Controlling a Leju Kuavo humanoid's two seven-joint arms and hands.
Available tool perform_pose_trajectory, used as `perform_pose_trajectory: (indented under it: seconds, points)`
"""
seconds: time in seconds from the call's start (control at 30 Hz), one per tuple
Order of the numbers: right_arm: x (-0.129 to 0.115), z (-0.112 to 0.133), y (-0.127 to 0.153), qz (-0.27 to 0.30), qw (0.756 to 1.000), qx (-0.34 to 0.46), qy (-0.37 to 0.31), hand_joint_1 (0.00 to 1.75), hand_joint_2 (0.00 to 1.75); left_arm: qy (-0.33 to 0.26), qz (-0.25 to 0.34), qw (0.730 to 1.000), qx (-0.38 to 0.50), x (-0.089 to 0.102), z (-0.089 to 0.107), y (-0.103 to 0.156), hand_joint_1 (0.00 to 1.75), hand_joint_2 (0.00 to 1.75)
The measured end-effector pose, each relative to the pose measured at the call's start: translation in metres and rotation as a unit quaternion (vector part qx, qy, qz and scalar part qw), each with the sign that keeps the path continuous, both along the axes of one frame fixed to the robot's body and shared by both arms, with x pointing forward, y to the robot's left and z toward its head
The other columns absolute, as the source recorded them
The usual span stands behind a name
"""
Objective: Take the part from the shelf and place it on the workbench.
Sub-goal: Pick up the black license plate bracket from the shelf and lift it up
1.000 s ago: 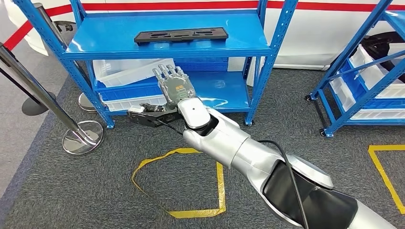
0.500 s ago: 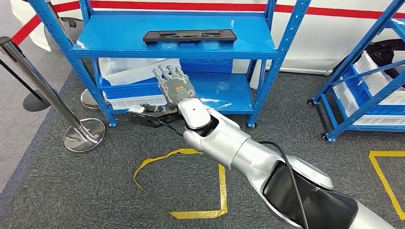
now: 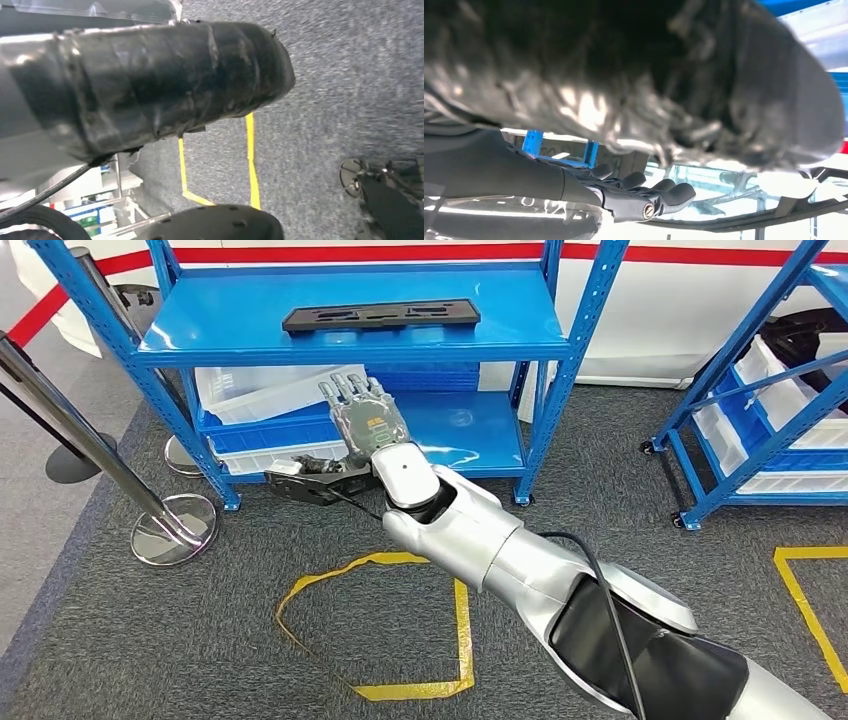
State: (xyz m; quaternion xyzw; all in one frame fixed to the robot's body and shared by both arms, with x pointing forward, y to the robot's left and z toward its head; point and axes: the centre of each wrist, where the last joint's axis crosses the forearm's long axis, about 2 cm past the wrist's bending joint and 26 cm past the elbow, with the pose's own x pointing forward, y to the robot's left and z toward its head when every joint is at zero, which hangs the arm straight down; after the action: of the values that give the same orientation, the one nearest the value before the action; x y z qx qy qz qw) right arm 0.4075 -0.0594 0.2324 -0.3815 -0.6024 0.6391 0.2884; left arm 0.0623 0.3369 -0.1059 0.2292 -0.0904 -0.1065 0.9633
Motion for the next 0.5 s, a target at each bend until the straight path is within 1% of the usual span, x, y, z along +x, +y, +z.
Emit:
perform_pose_trajectory:
  seconds: [0.13, 0.23, 0.27, 0.37, 0.5]
  points:
    - [-0.0001, -0.0025, -0.0011, -0.018, 0.999, -0.023, 0.020, 0.00, 0.00, -0.009, 0.022, 1.000, 0.006, -0.0005, 0.0001, 0.0006, 0.00, 0.00]
    - [-0.0001, -0.0039, -0.0029, -0.025, 0.999, -0.030, 0.026, 0.00, 1.31, -0.010, 0.029, 1.000, 0.008, -0.0024, -0.0001, 0.0007, 0.00, 0.00]
    - [-0.0002, -0.0044, -0.0033, -0.026, 0.999, -0.031, 0.027, 0.00, 1.31, -0.010, 0.029, 0.999, 0.009, -0.0025, -0.0001, 0.0008, 0.00, 0.00]
    - [-0.0008, -0.0087, -0.0060, -0.031, 0.998, -0.036, 0.034, 0.00, 0.00, -0.010, 0.032, 0.999, 0.010, -0.0027, -0.0001, 0.0010, 0.00, 0.00]
    - [-0.0004, -0.0091, -0.0080, -0.034, 0.998, -0.039, 0.035, 0.00, 0.00, -0.009, 0.036, 0.999, 0.010, -0.0035, -0.0002, 0.0001, 0.00, 0.00]
